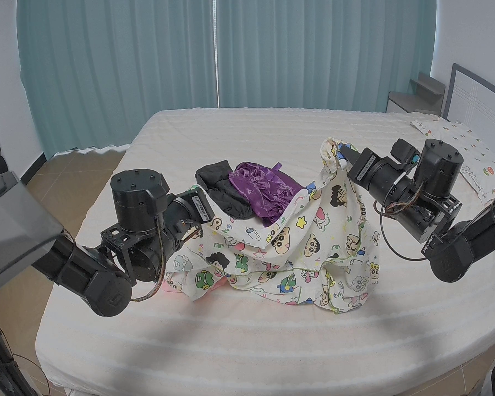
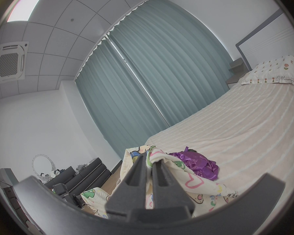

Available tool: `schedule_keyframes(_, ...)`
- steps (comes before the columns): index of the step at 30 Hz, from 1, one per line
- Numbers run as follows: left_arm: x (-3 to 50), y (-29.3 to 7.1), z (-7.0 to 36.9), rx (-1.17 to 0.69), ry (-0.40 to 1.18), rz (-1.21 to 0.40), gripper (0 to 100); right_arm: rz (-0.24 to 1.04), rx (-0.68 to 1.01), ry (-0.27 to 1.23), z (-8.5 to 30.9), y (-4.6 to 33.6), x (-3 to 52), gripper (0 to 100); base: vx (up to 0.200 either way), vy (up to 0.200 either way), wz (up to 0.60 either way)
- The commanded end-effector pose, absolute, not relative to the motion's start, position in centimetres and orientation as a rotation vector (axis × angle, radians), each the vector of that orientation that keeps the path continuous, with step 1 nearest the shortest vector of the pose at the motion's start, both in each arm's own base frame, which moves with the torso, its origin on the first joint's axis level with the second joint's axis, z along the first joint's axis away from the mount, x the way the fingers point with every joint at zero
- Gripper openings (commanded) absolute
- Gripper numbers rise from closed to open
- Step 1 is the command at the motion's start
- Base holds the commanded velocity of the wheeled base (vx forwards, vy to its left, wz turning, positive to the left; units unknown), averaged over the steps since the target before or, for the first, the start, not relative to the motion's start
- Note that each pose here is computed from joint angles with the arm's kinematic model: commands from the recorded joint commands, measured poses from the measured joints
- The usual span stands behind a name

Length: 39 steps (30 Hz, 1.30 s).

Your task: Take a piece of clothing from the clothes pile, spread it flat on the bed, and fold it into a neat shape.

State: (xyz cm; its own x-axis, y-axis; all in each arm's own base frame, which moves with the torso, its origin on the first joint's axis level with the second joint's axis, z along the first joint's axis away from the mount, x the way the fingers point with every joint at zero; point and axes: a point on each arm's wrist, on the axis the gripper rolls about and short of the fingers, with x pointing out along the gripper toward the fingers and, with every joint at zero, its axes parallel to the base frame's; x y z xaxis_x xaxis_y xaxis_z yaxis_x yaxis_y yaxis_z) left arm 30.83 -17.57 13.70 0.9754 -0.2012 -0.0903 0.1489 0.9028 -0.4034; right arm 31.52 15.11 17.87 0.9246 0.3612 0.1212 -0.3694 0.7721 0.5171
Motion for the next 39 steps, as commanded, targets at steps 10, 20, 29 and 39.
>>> schedule_keyframes(10, 29.9, -18.3, 14.2, -0.437, 0.132, -0.211, 0, 0.409, 0.573, -0.048, 19.2, 14.9, 30.8, 0, -0.020, 0.000, 0.00)
schedule_keyframes(20, 30.1, -18.5, 14.1, -0.436, 0.131, -0.215, 0, 0.403, 0.573, -0.050, 19.2, 14.7, 30.9, 0, 0.000, -0.200, 0.00)
schedule_keyframes(29, 30.0, -18.7, 14.0, -0.437, 0.134, -0.220, 0, 0.386, 0.573, -0.052, 19.2, 14.0, 30.7, 0, 0.000, -0.200, 0.00)
schedule_keyframes(39, 29.5, -19.5, 14.6, -0.442, 0.122, -0.252, 0, 0.346, 0.572, -0.063, 19.4, 12.3, 30.6, 0, 0.000, -0.200, 0.00)
